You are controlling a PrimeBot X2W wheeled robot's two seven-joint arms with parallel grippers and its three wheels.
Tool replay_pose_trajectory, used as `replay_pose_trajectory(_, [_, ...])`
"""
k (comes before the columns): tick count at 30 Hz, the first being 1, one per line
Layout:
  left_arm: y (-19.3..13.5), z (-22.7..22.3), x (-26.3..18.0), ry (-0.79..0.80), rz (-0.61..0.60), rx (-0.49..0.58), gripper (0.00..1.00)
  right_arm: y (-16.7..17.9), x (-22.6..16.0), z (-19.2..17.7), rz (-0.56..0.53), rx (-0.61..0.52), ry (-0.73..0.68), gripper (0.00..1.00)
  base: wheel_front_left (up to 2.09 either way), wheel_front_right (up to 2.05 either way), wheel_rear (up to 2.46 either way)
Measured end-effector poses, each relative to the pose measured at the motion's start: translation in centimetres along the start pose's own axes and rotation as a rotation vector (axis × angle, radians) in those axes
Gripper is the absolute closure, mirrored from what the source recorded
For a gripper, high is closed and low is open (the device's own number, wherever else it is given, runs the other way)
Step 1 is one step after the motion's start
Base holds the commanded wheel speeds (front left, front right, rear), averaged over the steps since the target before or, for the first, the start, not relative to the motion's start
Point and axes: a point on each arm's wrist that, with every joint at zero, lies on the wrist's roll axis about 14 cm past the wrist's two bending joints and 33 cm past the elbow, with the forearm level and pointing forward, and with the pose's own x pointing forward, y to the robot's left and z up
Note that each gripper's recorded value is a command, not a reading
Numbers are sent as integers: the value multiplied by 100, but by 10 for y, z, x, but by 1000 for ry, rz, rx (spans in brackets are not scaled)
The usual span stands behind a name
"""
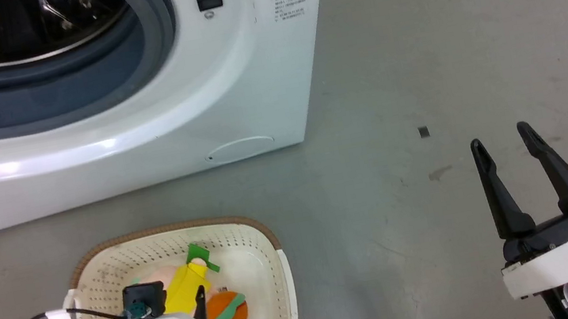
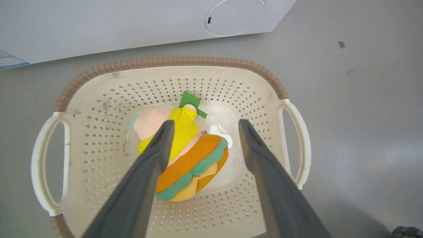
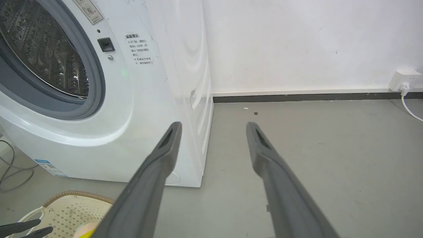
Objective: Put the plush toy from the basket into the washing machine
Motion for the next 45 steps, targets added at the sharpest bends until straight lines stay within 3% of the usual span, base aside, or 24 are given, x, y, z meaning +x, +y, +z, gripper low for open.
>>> replay_pose_trajectory(28, [34,-110,81,477,-22,62,0,-25,28,-76,-69,37,135,0,0,0,0])
replay_pose_trajectory(35, [26,-145,97,614,-76,98,0,-32,32,-102,-94,75,182,0,0,0,0])
replay_pose_trajectory(45, [31,-169,122,690,-58,71,0,-36,31,-128,-106,69,238,0,0,0,0])
